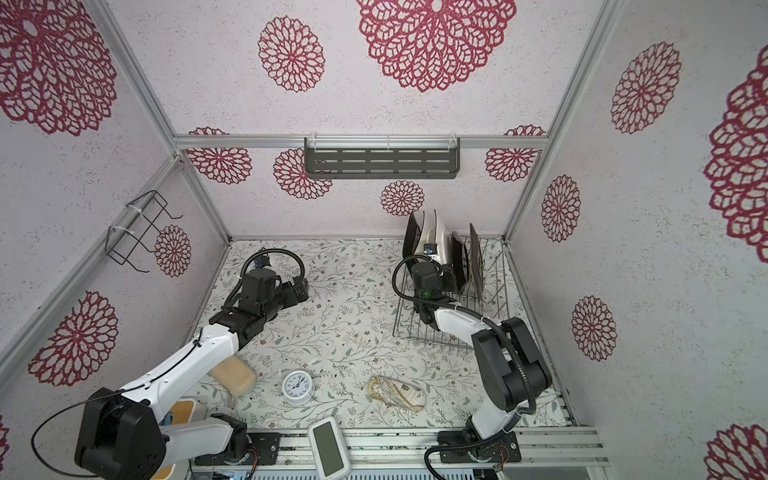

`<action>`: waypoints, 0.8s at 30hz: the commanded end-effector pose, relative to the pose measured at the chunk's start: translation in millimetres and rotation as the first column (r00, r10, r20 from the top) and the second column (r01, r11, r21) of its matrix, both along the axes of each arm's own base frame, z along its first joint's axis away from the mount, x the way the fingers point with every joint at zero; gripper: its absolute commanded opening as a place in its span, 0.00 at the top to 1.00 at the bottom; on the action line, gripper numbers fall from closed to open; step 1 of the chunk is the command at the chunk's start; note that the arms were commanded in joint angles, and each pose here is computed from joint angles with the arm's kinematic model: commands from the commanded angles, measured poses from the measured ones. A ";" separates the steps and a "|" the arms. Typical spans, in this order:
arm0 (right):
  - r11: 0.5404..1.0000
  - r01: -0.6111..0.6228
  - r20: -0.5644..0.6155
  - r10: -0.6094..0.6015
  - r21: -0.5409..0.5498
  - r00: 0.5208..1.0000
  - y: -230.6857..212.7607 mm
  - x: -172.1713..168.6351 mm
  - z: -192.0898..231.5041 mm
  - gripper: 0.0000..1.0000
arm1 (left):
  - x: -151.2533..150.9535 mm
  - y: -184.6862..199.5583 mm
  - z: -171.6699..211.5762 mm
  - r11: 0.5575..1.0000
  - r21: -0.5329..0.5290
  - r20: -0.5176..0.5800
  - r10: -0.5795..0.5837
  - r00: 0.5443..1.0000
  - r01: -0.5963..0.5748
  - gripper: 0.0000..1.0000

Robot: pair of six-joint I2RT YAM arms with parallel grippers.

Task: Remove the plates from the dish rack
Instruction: 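Lift the white square plate upward out of the rack with the right gripper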

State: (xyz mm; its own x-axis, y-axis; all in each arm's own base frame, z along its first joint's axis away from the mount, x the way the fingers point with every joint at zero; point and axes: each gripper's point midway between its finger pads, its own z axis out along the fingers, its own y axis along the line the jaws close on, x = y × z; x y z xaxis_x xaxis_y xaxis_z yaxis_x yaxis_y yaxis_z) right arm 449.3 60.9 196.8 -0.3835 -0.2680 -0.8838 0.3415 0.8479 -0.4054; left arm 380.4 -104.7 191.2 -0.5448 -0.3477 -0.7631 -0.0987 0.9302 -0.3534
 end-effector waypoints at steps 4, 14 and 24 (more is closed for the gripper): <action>0.990 0.107 0.233 -0.125 0.091 0.964 -20.6 -11.8 78.9 1.00 | -1.1 -2.5 20.7 1.000 -0.009 0.048 -0.006 0.999 0.006 0.03; 0.991 0.105 0.254 -0.122 0.077 0.960 -18.9 -16.3 91.9 1.00 | -1.6 -2.3 21.2 1.000 -0.010 0.051 -0.005 0.999 0.006 0.03; 0.993 0.094 0.270 -0.110 0.073 0.957 -13.7 -16.9 102.8 1.00 | -3.8 -2.2 22.5 1.000 -0.010 0.054 -0.006 0.999 0.007 0.03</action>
